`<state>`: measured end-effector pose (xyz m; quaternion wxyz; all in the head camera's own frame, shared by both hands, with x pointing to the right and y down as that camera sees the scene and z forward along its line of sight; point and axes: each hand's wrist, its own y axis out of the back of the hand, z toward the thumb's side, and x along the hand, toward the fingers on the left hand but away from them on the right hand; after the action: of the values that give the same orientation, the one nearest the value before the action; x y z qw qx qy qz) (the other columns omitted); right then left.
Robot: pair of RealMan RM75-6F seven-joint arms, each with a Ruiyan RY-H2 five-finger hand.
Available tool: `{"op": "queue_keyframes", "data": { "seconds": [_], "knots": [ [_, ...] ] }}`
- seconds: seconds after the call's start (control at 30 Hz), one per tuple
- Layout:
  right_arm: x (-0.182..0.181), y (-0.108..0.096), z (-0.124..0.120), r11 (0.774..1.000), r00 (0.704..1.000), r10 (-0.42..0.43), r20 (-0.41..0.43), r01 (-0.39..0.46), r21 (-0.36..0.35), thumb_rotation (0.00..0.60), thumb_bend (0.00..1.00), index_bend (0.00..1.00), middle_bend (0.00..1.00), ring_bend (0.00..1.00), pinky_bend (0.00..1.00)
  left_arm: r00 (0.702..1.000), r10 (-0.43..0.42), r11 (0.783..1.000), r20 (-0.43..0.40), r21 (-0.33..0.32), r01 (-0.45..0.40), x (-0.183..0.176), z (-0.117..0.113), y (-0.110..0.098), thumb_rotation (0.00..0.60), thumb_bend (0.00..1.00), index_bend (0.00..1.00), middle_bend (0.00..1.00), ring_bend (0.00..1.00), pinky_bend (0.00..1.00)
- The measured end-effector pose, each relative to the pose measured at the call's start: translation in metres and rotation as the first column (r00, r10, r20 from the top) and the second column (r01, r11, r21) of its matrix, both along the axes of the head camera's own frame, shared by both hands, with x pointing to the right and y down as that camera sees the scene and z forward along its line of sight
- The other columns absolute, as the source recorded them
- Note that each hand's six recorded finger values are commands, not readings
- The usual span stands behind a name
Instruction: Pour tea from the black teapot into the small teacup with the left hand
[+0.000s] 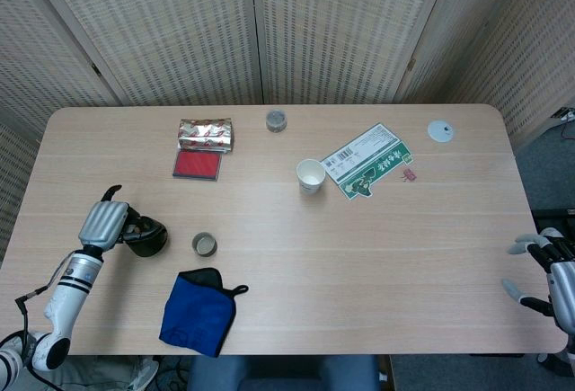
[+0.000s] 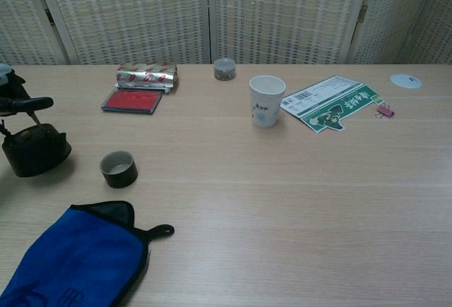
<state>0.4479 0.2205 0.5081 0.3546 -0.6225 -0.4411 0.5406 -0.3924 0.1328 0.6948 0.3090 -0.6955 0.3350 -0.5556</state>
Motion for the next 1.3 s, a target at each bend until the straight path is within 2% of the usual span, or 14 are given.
{"op": "queue_keyframes", "data": {
  "seconds": [0.1, 0.33, 0.63, 0.7, 0.8, 0.87, 1.3],
  "knots": [
    [0.0, 0.0, 0.0, 1.0, 1.0, 0.0, 0.002, 0.0, 0.003, 0.6, 0.14, 0.42, 0.33, 0.27, 0.27, 1.0, -0.011, 1.0, 0.012, 0.016, 0.011, -0.002, -0.004, -0.001, 0.112, 0.12, 1.0, 1.0, 0.9, 0.21],
    [0.001, 0.002, -0.002, 1.0, 1.0, 0.003, 0.004, -0.003, 0.006, 0.6, 0.14, 0.42, 0.33, 0.27, 0.27, 0.998, -0.035, 0.997, 0.049, 0.07, 0.032, -0.004, -0.01, -0.004, 0.191, 0.17, 1.0, 1.0, 0.94, 0.37],
    [0.002, 0.003, -0.003, 1.0, 1.0, 0.007, 0.005, -0.007, 0.008, 0.6, 0.14, 0.42, 0.33, 0.27, 0.27, 0.996, -0.063, 0.992, 0.068, 0.117, 0.055, -0.002, -0.013, -0.007, 0.282, 0.24, 1.0, 1.0, 0.95, 0.47],
    [0.002, 0.003, -0.003, 1.0, 1.0, 0.007, 0.005, -0.007, 0.008, 0.6, 0.14, 0.42, 0.33, 0.27, 0.27, 0.996, -0.065, 0.991, 0.068, 0.122, 0.056, -0.001, -0.014, -0.007, 0.336, 0.27, 1.0, 1.0, 0.95, 0.48],
    [0.002, 0.003, -0.002, 1.0, 1.0, 0.006, 0.006, -0.006, 0.007, 0.6, 0.14, 0.42, 0.33, 0.27, 0.27, 0.996, -0.065, 0.989, 0.065, 0.135, 0.056, -0.001, -0.016, -0.009, 0.461, 0.31, 1.0, 1.0, 0.96, 0.51],
    [0.002, 0.003, -0.001, 1.0, 1.0, 0.005, 0.006, -0.005, 0.005, 0.6, 0.14, 0.42, 0.33, 0.27, 0.27, 0.996, -0.063, 0.989, 0.06, 0.14, 0.054, 0.0, -0.018, -0.009, 0.502, 0.33, 1.0, 1.0, 0.96, 0.52],
    [0.002, 0.003, 0.0, 1.0, 1.0, 0.004, 0.009, -0.004, 0.003, 0.6, 0.14, 0.42, 0.33, 0.27, 0.27, 1.0, -0.014, 0.987, 0.024, 0.162, 0.01, 0.016, -0.03, -0.008, 0.482, 0.35, 1.0, 1.0, 0.96, 0.54]
  ]
}}
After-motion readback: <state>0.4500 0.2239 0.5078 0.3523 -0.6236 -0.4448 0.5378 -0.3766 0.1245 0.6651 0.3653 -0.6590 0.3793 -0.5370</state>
